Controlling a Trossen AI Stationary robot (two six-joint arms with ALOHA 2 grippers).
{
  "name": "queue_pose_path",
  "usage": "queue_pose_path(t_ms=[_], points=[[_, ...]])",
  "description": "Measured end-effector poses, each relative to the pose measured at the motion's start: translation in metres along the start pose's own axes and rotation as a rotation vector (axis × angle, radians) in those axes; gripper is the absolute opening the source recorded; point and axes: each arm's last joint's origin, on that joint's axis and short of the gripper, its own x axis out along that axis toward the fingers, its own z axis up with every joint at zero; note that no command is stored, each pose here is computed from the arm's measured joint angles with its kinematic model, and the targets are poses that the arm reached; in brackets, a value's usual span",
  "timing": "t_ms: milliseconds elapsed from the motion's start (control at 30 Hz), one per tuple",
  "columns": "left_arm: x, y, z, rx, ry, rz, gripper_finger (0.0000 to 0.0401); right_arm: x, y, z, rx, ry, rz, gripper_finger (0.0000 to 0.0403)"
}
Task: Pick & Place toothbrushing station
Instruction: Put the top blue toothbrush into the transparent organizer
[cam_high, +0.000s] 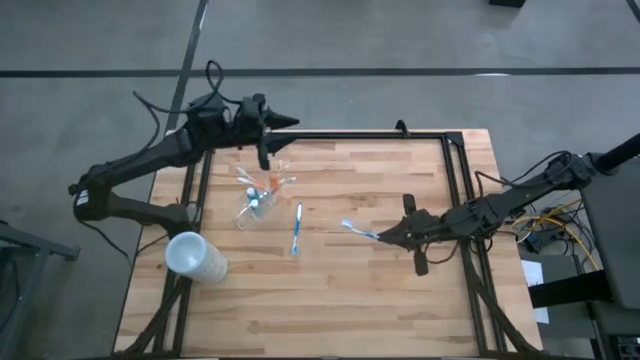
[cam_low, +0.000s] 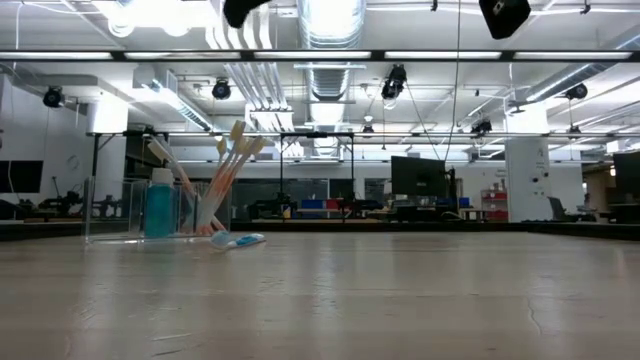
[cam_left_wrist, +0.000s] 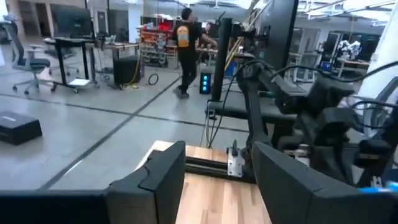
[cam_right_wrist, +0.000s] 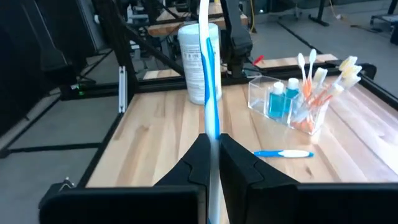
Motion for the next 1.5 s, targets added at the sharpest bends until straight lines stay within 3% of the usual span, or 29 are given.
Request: queue_pose_path(t_ms=[100,233,300,433,500,733,967,1300,1500], points=[[0.013,0.003,-0.009,-0.024,0.03,-0.005,0.0191,0.003,0.001,0.001,-0.036,-0.016,0.002,0.0013],[0.033,0.0,-0.026,-0.175,0.099,-0.099,0.0191,0.004,0.0,0.006,-0.117,-0.079,-0.074,0.0013],[0.045,-0.003,-0.031,-0.18,0.087,-0.138,0.0191,0.003,-0.002,0.009,-0.156,-0.114,-0.166,0.0013],[0.061,-0.012,-0.036,-0.1,0.036,-0.2,0.0191,0.0,-0.011,0.014,-0.149,-0.178,-0.462,0.0013],[0.071,-0.015,-0.038,-0.069,-0.02,-0.225,0.0191,0.0,-0.016,0.016,-0.143,-0.19,-0.534,0.0013],[0.103,-0.022,-0.047,-0.013,-0.257,-0.291,0.0191,0.013,-0.025,0.019,-0.148,-0.203,-0.595,0.0013],[0.114,-0.018,-0.06,-0.082,-0.231,-0.259,0.0191,0.025,-0.03,0.028,-0.179,-0.189,-0.647,0.0013],[0.113,-0.019,-0.06,-0.091,-0.231,-0.262,0.0191,0.052,-0.034,0.028,-0.255,-0.112,-0.695,0.0013],[0.113,-0.019,-0.059,-0.091,-0.232,-0.262,0.0191,0.053,-0.033,0.031,-0.271,-0.111,-0.695,0.0013]])
